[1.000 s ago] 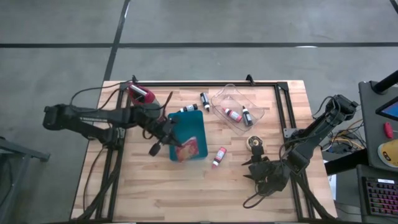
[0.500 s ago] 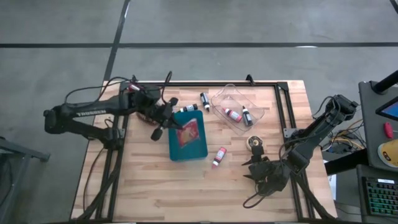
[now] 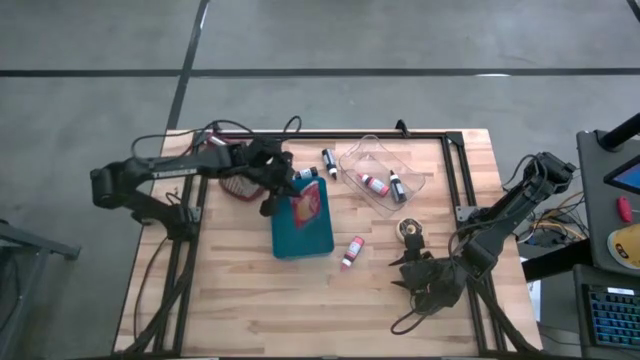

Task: Pick & Place Food Item
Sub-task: Put the popcorn bag into the blue bin

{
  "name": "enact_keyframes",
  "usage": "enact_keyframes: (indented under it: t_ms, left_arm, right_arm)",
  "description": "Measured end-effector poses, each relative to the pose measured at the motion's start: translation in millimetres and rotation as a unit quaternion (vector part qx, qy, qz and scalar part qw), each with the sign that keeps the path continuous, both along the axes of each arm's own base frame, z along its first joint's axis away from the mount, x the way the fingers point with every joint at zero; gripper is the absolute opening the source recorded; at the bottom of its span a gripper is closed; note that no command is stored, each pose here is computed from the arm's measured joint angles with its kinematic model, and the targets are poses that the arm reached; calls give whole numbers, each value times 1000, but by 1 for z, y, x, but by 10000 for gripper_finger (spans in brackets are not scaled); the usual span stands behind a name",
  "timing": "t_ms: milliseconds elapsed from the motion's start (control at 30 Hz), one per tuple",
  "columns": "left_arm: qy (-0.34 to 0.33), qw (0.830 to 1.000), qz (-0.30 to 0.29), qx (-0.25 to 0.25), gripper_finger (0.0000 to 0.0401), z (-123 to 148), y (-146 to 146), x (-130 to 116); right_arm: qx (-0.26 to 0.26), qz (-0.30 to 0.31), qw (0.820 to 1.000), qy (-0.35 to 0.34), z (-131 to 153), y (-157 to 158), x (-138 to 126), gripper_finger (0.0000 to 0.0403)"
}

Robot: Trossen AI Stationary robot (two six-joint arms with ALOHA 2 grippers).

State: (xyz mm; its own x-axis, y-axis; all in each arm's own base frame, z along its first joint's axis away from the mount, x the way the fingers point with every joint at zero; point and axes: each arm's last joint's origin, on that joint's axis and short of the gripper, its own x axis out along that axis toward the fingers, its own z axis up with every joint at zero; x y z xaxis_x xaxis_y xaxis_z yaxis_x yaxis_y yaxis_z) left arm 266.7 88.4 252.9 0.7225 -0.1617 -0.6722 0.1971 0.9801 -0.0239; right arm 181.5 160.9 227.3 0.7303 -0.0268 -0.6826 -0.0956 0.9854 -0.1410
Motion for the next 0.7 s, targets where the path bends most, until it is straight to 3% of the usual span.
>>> enact_keyframes:
  t_ms: [500,700]
  left_arm:
    - [49,995,35,85,0,39,28,2]
    - [78,994,29,75,0,26,27,0]
  right_arm:
    - [0,-1,1000,0,0,0,0,205]
    - [0,-1,1000,0,0,0,0,205]
